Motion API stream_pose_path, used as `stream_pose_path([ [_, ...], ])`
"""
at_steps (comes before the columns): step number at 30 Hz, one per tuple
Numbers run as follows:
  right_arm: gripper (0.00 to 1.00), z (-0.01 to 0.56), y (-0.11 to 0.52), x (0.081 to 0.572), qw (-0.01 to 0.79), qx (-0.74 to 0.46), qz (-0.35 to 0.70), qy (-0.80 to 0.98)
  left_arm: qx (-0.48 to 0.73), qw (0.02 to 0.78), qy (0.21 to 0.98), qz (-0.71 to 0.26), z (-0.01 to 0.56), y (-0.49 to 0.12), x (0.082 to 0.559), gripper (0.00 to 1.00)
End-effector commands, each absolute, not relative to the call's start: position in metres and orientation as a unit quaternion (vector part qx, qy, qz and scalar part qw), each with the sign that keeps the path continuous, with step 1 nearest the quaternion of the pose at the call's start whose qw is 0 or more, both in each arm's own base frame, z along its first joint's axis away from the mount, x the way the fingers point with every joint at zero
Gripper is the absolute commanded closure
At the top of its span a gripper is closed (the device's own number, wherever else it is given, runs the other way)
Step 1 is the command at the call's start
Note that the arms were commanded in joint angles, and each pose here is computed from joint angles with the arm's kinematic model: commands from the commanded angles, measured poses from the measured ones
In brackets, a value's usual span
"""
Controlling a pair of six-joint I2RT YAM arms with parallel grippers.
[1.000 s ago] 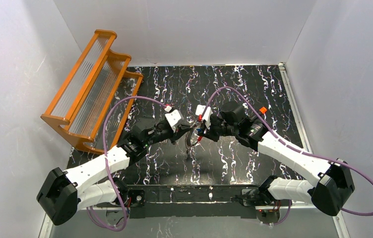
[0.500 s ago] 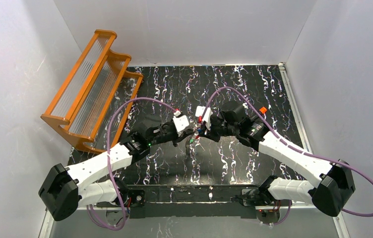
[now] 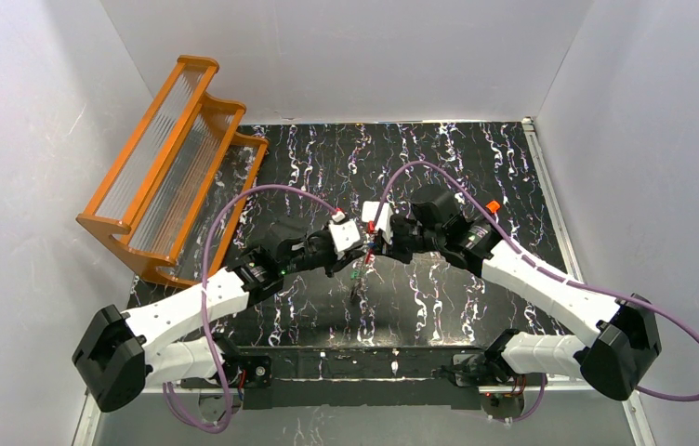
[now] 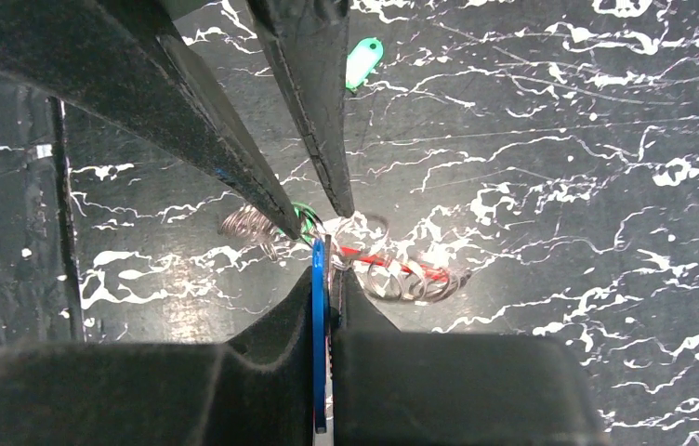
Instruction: Remove the keys from the keyring
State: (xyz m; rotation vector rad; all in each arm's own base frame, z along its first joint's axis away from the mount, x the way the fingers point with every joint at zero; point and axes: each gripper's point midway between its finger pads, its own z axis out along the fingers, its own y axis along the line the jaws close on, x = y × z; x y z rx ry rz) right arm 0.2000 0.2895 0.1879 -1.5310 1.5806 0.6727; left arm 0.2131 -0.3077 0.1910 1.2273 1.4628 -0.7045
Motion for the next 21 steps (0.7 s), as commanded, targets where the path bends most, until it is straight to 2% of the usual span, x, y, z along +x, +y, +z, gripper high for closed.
stream_pose_path([
  [1,0.99,0.222,0.297,0.210,0.451,-0.626,0.252,0.584,0.489,0.549,0.618,-0.279,0.203,-0.298,0.217,0.74],
  [5,0.99,0.217,0.292,0.210,0.443,-0.635,0.238,0.586,0.481,0.564,0.613,-0.273,0.210,-0.293,0.217,0.59],
  [10,0.99,0.215,0.291,0.207,0.435,-0.640,0.243,0.585,0.475,0.575,0.603,-0.282,0.219,-0.294,0.215,0.49],
  [21,0.99,0.211,0.296,0.201,0.411,-0.641,0.266,0.591,0.471,0.565,0.573,-0.361,0.236,-0.319,0.202,0.46],
])
